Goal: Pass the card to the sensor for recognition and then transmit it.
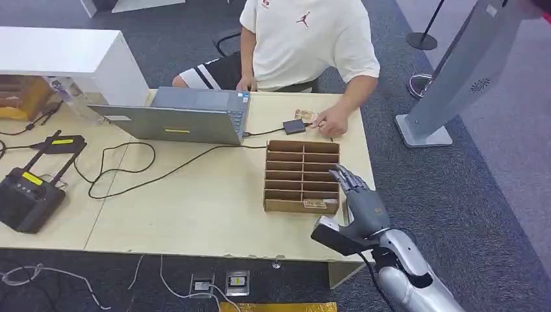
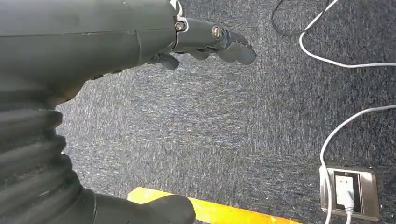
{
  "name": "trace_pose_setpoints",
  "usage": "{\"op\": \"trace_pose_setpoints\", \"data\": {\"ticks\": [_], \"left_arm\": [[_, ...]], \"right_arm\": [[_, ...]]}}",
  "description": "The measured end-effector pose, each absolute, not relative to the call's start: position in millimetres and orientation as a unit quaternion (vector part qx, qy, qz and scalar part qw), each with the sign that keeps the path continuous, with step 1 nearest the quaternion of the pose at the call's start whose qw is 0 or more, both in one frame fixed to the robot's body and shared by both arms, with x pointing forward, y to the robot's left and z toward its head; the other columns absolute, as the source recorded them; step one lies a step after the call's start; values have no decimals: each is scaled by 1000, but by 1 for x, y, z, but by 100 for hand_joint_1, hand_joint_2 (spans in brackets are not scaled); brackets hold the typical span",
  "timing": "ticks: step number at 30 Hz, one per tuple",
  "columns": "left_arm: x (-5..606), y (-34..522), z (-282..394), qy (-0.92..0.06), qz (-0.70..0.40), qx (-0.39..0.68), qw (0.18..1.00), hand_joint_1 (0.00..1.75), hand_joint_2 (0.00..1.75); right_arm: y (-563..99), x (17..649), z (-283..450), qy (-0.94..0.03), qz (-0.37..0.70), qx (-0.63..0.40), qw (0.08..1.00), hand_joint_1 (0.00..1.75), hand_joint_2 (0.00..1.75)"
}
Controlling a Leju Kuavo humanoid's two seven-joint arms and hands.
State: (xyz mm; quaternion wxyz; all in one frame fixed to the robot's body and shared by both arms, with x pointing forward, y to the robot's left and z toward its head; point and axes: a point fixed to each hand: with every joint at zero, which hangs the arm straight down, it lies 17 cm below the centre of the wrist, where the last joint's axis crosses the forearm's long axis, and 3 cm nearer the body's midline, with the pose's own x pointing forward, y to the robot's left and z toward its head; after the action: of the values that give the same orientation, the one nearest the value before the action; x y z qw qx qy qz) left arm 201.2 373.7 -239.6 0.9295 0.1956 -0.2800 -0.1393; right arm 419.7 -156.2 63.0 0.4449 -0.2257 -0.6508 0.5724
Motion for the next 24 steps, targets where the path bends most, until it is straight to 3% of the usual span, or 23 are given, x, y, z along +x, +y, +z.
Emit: {"op": "trace_pose_setpoints", "data": {"ticks": [24], "left_arm": [[204,372,-239,-282,-140,193,929,0,175]], "right_arm": [[-144,421,58,-641,592,-219,436,0,175]]}}
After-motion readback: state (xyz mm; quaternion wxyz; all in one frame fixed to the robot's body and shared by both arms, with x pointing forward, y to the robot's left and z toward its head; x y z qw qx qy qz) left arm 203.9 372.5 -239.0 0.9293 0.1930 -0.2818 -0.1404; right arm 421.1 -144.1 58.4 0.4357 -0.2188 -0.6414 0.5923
